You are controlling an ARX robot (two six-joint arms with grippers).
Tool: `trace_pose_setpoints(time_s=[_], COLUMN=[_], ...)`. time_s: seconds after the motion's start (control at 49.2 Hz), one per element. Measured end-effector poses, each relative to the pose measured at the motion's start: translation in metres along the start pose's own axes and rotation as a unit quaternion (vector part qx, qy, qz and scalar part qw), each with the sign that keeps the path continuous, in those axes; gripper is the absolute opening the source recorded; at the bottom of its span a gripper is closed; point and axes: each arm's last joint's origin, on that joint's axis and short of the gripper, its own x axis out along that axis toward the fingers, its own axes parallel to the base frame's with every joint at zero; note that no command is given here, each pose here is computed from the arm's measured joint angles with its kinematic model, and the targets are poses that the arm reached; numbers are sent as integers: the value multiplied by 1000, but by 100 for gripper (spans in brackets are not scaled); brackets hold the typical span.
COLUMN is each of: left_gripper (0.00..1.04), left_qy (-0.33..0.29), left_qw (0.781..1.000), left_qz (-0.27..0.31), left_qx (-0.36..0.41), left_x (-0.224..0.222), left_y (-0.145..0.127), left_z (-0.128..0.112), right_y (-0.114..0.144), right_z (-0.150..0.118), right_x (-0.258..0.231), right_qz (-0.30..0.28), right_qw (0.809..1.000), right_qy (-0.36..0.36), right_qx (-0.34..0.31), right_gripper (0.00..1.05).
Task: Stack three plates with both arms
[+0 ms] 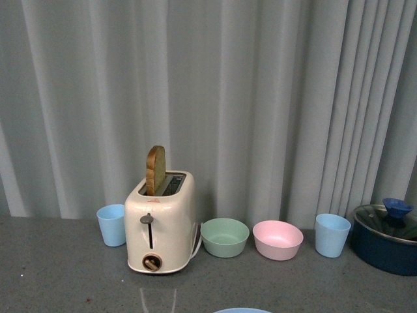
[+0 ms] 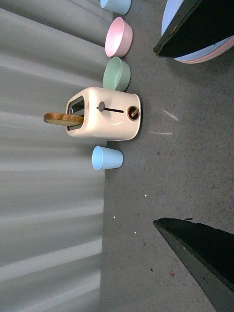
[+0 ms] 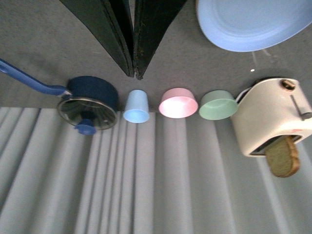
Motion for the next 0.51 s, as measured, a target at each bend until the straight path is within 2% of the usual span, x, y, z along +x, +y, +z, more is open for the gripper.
trace_pose_setpoints(time_s=[0.081, 0.508], left_gripper=[98, 98], left_qy=[0, 0], left_qw=[1000, 1000], left_qz=[0, 0], left_qx=[0, 0], left_x=[0, 0], left_y=[0, 0], left_z=[0, 0], right_y=[-3, -3], right_z=[-5, -25], right_x=[-4, -22], right_qz=[-14, -10], right_qw=[1000, 1000], right_qy=[-1, -1], right_qx=[0, 0], right_gripper=[3, 3])
